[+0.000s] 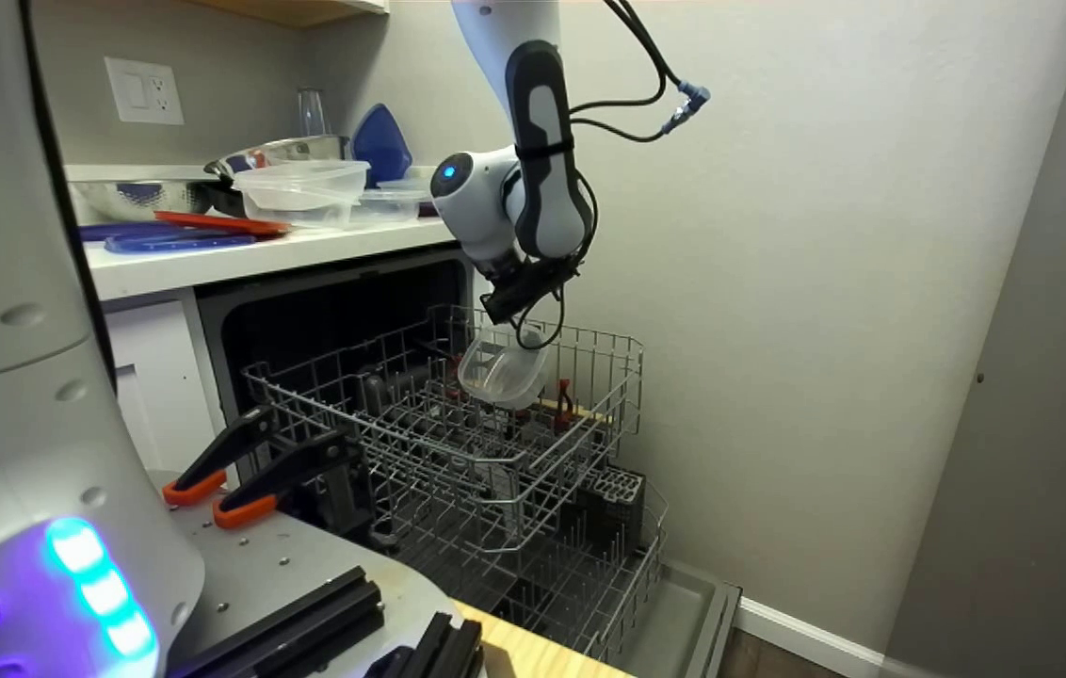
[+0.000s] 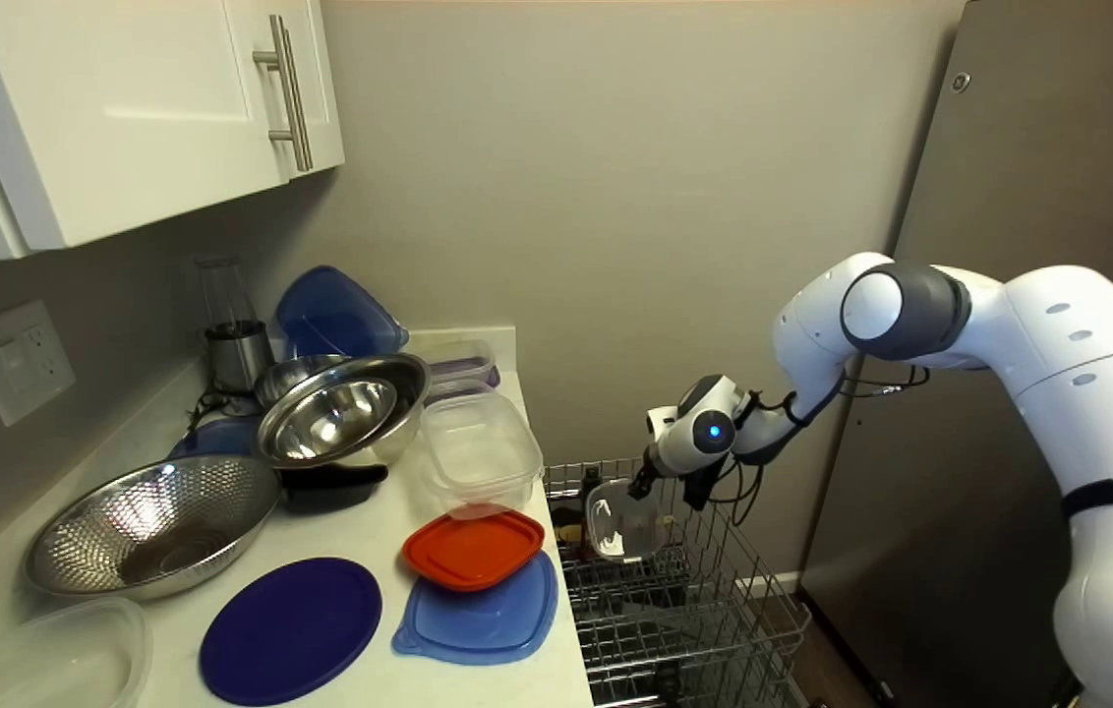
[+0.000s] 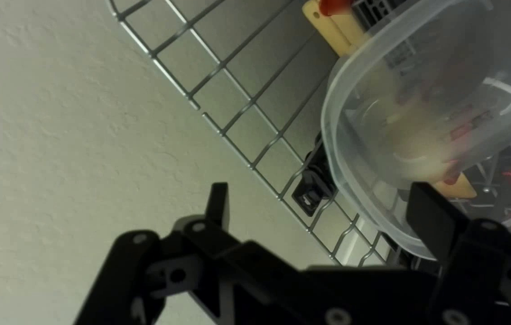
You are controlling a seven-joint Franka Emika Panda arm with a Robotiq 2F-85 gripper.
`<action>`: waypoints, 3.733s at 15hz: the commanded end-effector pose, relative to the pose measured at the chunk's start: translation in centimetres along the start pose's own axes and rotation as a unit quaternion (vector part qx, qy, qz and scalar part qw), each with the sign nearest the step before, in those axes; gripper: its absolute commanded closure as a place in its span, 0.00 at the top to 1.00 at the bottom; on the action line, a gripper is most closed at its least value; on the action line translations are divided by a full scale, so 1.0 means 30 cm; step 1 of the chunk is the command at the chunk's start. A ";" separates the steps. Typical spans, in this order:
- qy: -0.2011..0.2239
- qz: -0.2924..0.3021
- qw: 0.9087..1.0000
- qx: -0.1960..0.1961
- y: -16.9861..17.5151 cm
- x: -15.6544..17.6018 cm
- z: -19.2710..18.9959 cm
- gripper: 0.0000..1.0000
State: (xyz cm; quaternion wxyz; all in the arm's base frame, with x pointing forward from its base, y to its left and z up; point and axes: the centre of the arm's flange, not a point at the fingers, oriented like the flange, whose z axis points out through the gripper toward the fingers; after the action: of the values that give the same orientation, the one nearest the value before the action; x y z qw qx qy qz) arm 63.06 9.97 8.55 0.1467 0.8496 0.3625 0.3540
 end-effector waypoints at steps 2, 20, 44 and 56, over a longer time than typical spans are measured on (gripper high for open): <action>-0.038 0.014 0.997 0.068 0.021 0.011 0.021 1.00; -0.032 -0.008 0.995 0.097 -0.018 0.017 0.008 1.00; -0.027 -0.058 0.990 0.125 -0.004 0.087 0.054 1.00; -0.028 -0.108 0.980 0.166 -0.016 0.163 0.053 1.00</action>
State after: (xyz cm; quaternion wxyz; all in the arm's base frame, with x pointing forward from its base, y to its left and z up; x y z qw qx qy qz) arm 61.89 13.19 5.70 0.0461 0.8332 0.4824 0.2665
